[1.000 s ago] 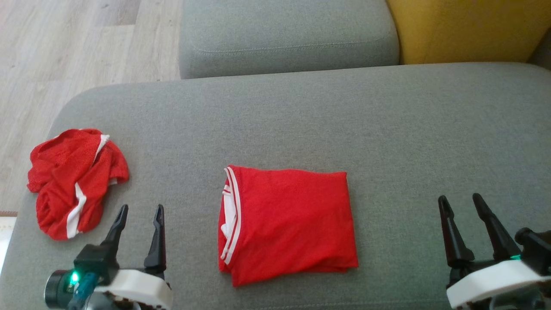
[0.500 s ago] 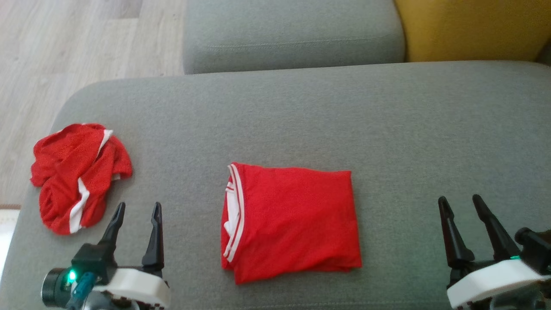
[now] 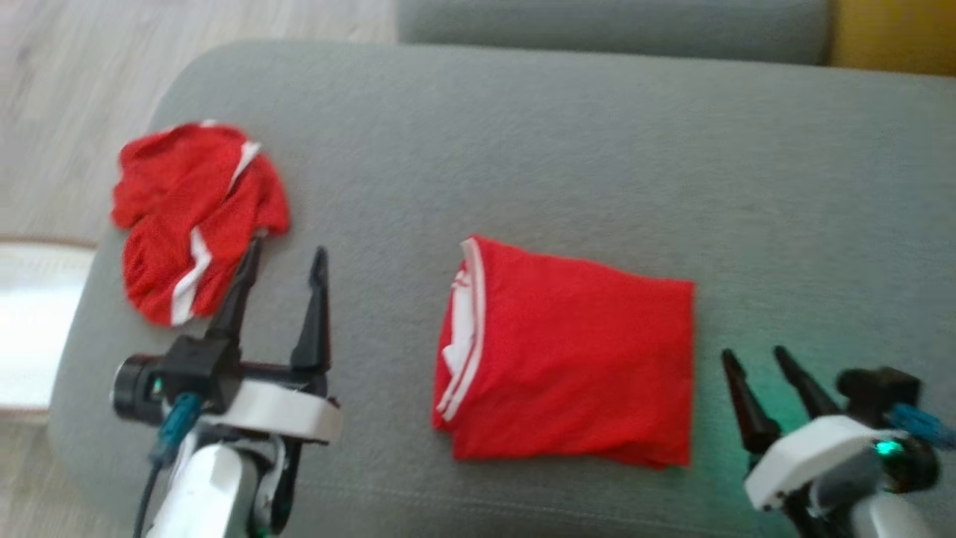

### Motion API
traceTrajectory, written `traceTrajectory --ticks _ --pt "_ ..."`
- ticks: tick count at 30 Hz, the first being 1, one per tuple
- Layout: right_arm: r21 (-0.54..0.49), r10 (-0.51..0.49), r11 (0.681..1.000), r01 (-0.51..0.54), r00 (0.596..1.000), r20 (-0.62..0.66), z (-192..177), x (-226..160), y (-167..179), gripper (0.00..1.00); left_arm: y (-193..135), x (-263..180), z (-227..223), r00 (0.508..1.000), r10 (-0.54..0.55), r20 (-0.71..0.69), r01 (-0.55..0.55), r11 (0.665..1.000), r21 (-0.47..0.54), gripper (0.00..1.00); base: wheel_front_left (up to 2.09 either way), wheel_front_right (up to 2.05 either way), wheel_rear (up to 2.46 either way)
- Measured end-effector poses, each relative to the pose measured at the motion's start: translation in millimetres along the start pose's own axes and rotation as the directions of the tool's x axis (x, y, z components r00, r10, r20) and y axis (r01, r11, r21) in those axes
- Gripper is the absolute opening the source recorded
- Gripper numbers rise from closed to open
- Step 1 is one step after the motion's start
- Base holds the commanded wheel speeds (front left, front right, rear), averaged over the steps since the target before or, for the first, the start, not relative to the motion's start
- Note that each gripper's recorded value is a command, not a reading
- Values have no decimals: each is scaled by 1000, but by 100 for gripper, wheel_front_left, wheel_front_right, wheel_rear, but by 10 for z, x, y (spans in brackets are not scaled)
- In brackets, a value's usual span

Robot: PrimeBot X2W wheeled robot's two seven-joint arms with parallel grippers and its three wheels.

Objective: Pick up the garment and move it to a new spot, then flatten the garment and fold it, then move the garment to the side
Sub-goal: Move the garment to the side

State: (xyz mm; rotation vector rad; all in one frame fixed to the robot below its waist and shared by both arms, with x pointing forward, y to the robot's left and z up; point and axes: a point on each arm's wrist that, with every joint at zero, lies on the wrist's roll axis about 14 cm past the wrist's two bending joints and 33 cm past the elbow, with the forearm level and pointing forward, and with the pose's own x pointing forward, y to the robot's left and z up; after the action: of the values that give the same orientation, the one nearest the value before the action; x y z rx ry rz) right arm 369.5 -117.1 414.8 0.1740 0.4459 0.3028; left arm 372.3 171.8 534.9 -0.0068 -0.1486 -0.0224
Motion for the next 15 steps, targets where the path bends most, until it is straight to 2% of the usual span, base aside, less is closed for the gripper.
traceTrajectory --ticks 5,9,10,11,12,15 --pt "24 96 995 -94 985 -146 -386 298 278 100 91 11 -51 999 36 -16 -35 999 5 100 0 0 0" --pt "39 150 989 -145 966 -212 -567 395 442 100 173 2 -40 998 58 -14 -57 998 20 100 0 0 0" --pt "42 156 988 -151 964 -216 -568 416 455 73 181 -1 -45 998 62 -16 -61 998 22 100 0 0 0" --pt "40 160 987 -155 963 -215 -559 435 464 14 188 0 -44 998 65 -15 -65 998 21 100 0 0 0" --pt "42 163 987 -157 964 -212 -545 445 468 0 188 4 -37 998 66 -13 -66 998 20 100 0 0 0" --pt "44 163 987 -157 963 -214 -548 433 466 0 178 21 -15 998 59 -4 -58 998 25 100 0 0 0"
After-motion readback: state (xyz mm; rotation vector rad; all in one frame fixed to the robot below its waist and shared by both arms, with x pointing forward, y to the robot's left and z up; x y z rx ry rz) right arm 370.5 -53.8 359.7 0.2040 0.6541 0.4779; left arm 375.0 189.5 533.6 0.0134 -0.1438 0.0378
